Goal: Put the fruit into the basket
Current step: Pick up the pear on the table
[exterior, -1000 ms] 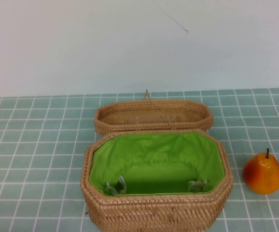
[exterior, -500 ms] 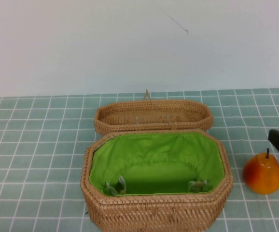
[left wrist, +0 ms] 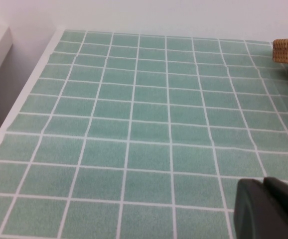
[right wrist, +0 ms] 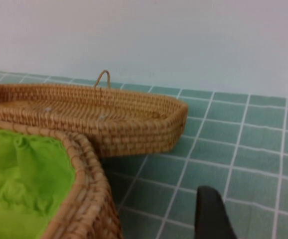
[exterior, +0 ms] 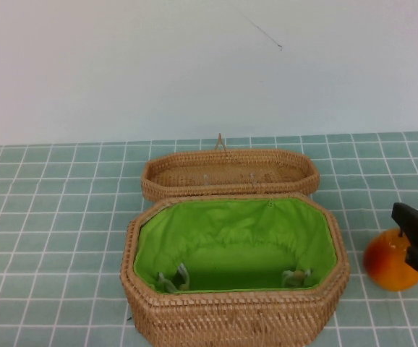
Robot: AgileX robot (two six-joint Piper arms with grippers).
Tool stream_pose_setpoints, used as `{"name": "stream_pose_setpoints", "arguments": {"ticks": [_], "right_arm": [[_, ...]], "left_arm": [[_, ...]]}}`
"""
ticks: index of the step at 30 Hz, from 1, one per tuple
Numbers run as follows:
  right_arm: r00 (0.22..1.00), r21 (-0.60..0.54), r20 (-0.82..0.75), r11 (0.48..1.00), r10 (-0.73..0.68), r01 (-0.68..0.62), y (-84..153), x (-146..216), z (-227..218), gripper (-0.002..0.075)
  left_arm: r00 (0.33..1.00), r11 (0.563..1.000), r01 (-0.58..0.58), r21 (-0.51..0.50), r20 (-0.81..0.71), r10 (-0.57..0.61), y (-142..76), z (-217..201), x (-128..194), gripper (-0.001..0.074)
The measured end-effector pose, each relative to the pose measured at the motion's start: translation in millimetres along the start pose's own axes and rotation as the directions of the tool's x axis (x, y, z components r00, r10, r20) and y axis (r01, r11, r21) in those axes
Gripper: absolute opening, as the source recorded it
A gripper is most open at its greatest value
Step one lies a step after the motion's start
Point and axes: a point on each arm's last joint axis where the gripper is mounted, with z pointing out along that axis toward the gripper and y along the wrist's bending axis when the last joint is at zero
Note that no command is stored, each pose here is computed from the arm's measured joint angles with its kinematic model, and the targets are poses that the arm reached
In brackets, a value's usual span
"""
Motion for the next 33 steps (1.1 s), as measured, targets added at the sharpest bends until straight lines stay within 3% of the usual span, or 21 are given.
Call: {"name": "stream_pose_setpoints", "arguments": {"ticks": [9, 14, 17, 19, 28, 33], "right_arm": [[0.999, 0.005, -0.034, 1.0, -0.02, 0.021, -4.8, 17.1, 11.5, 0.0378], [0.999, 0.016, -0.047, 1.0, -0.024, 0.025, -8.5, 26.3, 19.0, 0.0314], [0.993, 0.028, -0.114, 0.999, -0.022, 0.025, -12.1, 32.7, 25.5, 0.0185], [0.992, 0.022, -0.121, 1.0, -0.02, 0.023, -11.7, 33.3, 25.9, 0.001], [0.992, -0.019, -0.119, 0.999, -0.034, 0.032, -7.0, 27.9, 23.1, 0.0], [0.997, -0.052, -0.032, 0.997, -0.065, 0.064, -0.6, 2.3, 16.0, 0.0]], "left_arm": [[1.0, 1.0, 0.0, 0.0, 0.0, 0.0, 0.0, 0.0, 0.0, 0.0], [1.0, 1.0, 0.0, 0.0, 0.0, 0.0, 0.0, 0.0, 0.0, 0.0], [1.0, 1.0, 0.0, 0.0, 0.0, 0.0, 0.0, 0.0, 0.0, 0.0], [1.0, 1.0, 0.0, 0.0, 0.0, 0.0, 0.0, 0.0, 0.0, 0.0], [1.0, 1.0, 0.0, 0.0, 0.0, 0.0, 0.0, 0.0, 0.0, 0.0], [1.0, 1.0, 0.0, 0.0, 0.0, 0.0, 0.0, 0.0, 0.0, 0.0]]}}
